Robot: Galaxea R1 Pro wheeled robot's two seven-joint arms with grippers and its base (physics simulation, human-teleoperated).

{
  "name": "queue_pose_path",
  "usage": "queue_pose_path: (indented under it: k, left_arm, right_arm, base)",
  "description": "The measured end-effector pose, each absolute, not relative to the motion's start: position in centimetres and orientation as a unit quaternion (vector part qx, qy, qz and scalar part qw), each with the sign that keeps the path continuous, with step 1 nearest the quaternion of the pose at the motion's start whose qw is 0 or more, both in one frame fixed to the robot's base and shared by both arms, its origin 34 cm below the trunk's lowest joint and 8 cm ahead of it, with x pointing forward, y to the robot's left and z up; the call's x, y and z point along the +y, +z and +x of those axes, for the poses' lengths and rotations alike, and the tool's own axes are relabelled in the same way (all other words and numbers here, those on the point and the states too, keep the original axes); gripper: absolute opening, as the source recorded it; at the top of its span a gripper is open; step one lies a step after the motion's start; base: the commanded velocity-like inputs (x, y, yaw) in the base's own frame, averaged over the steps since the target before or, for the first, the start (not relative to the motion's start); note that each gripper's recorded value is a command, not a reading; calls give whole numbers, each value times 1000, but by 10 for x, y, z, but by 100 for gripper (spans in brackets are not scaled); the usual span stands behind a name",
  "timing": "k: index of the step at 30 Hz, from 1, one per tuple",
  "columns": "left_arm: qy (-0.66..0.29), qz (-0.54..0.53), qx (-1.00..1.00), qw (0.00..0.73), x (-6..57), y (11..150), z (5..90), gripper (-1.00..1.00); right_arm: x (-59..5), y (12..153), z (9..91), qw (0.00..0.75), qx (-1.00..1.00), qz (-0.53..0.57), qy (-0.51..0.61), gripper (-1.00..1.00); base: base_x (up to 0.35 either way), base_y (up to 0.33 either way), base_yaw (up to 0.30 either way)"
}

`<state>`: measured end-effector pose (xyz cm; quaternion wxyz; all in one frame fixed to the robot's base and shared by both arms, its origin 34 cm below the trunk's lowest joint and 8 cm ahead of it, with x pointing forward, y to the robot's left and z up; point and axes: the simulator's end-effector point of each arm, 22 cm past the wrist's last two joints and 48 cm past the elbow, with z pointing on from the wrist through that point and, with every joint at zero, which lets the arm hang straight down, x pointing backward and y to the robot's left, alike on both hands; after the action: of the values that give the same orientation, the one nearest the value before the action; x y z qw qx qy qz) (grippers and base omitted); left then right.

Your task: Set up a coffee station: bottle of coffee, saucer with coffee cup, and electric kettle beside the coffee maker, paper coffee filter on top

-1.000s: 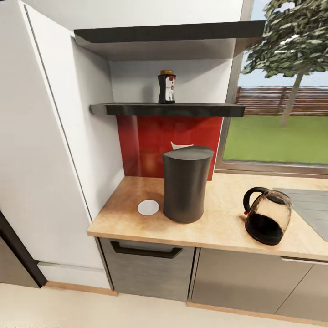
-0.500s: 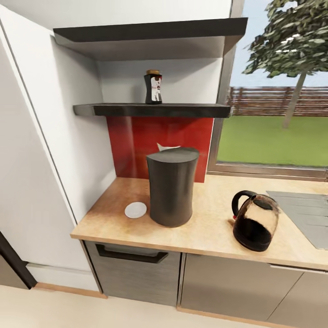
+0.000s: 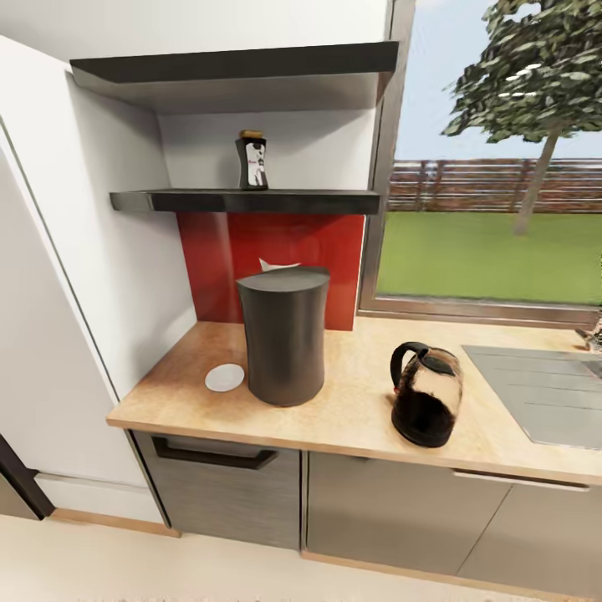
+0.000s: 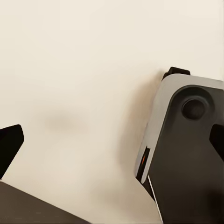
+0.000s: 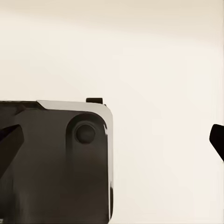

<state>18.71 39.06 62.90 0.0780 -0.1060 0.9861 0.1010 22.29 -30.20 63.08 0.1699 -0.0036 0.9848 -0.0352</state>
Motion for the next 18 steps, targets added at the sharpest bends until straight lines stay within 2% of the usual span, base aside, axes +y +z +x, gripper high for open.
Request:
queue_pose_path:
  k: [7,18]
  left_arm:
    - [103,-107,986,78,393,629,187,100]
    - [106,-106,986,80,397,630,189,100]
  right_arm:
    - [-302,631,223,170,985,-3,-35,100]
    - [-302,631,223,170,985,-3,-35,100]
  base:
    - [-243,-176,0]
    - [-308,-16,0]
